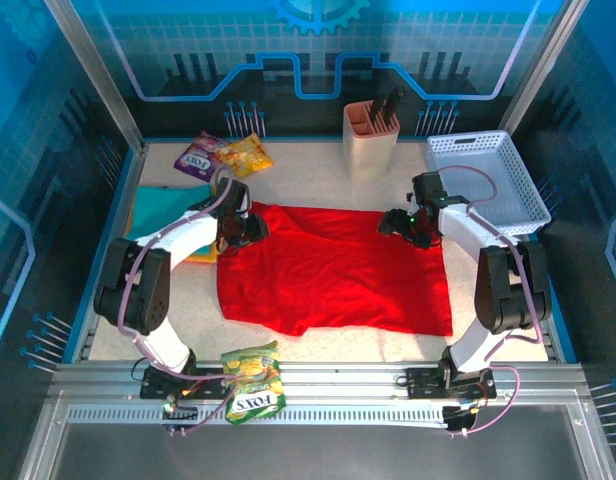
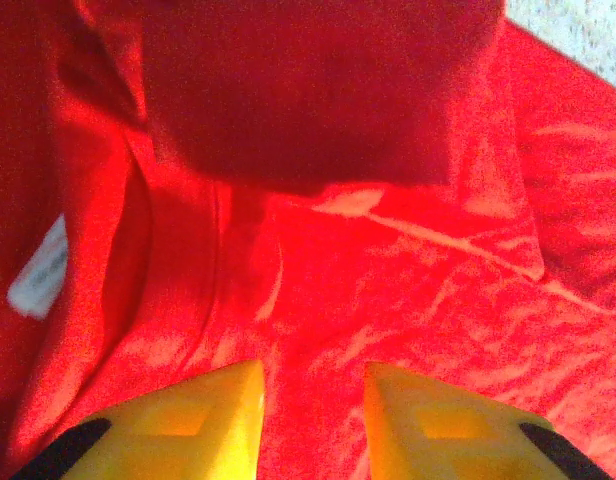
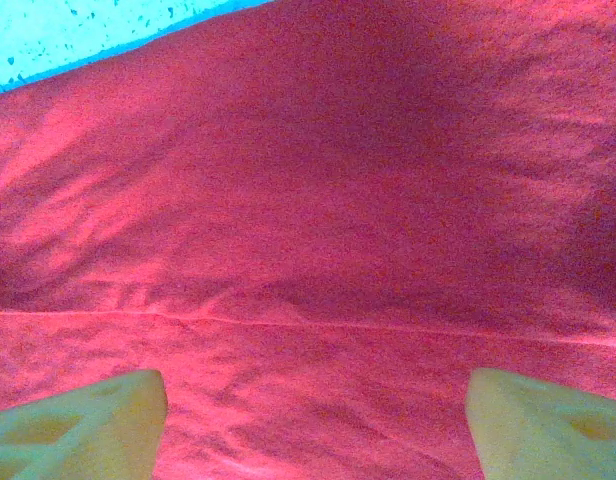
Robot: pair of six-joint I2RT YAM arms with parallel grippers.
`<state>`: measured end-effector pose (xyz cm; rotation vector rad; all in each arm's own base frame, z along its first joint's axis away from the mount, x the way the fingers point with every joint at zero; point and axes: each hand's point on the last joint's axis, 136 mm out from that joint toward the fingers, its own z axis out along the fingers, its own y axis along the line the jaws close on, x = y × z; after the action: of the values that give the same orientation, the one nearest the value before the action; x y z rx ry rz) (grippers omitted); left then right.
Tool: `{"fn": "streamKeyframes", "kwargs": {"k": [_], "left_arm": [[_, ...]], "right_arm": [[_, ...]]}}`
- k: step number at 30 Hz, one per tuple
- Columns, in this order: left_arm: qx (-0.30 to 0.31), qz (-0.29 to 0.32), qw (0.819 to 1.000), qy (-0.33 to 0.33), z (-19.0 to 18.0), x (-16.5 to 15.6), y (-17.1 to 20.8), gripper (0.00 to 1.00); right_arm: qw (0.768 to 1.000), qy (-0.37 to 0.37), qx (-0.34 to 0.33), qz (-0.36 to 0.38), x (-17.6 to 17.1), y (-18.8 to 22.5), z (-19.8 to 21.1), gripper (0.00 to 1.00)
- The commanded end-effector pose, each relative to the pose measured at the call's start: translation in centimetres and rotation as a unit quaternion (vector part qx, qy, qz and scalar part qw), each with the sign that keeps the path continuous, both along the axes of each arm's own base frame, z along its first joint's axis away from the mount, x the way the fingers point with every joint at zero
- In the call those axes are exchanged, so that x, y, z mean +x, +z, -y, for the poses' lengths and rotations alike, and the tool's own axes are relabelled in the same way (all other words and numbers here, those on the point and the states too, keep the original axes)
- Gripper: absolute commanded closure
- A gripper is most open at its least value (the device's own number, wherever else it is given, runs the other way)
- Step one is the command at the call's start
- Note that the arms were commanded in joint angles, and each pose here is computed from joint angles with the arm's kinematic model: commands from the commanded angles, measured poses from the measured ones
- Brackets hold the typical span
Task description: Fold and stack the t-shirts
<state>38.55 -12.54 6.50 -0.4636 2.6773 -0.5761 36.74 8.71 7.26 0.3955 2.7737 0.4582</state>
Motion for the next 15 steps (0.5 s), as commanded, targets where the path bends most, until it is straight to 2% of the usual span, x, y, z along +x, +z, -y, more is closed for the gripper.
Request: {"fn": "streamKeyframes", "kwargs": {"k": [1,15], "left_arm": [[-0.031,0.038,0.999,0.017,0.3,3.1,0.3,0.69],[-0.019,0.029,0.999,0.042,-0.5,5.0,-1.9,0.69]], "right_arm": [[1.000,0.008,0.011,-0.007,-0.2,-0.2,-1.1,0.22],[1.000,0.008,0.012,-0.012,-0.3,-0.5,-1.1,0.22]]}}
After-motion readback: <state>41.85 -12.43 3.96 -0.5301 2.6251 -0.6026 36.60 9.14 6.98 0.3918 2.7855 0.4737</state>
